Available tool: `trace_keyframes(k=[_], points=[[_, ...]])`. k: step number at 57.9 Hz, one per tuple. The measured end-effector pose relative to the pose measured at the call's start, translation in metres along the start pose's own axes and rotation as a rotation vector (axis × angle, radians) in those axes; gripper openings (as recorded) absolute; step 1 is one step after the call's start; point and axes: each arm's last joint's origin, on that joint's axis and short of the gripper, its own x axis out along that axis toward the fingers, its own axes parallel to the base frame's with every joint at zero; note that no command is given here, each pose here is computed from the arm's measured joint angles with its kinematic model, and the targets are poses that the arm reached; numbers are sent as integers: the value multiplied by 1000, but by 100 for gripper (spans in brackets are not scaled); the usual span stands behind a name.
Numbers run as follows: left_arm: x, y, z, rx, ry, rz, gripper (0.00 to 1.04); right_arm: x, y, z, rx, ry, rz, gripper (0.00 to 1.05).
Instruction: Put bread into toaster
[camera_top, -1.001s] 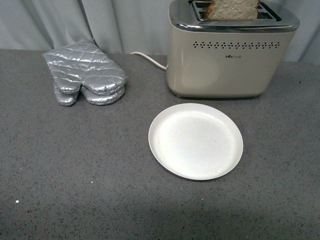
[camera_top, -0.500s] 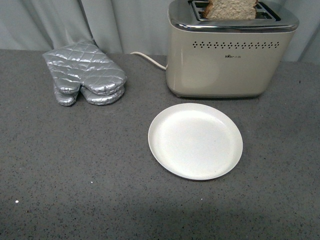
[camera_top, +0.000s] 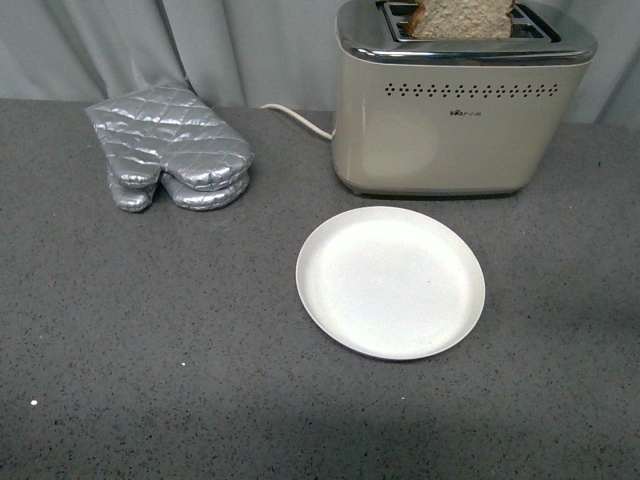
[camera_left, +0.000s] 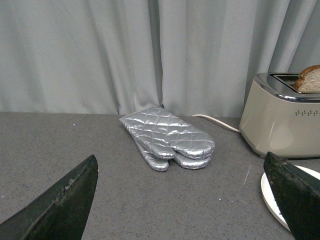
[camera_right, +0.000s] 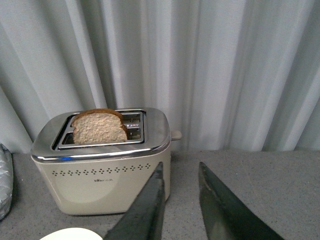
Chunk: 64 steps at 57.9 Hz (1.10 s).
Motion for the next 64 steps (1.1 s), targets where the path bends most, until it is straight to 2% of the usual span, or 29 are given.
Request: trace_keyframes(k=[18,24,64], points=[[0,0,0,0,0,0,98,-28,-15,-23,-6,3,20,0],[0,0,0,0,0,1,98,-36,-21,-28,-6,2,-6,0],[0,0,0,0,0,0,98,-66,-21,-47,-6,-11,-5,0]])
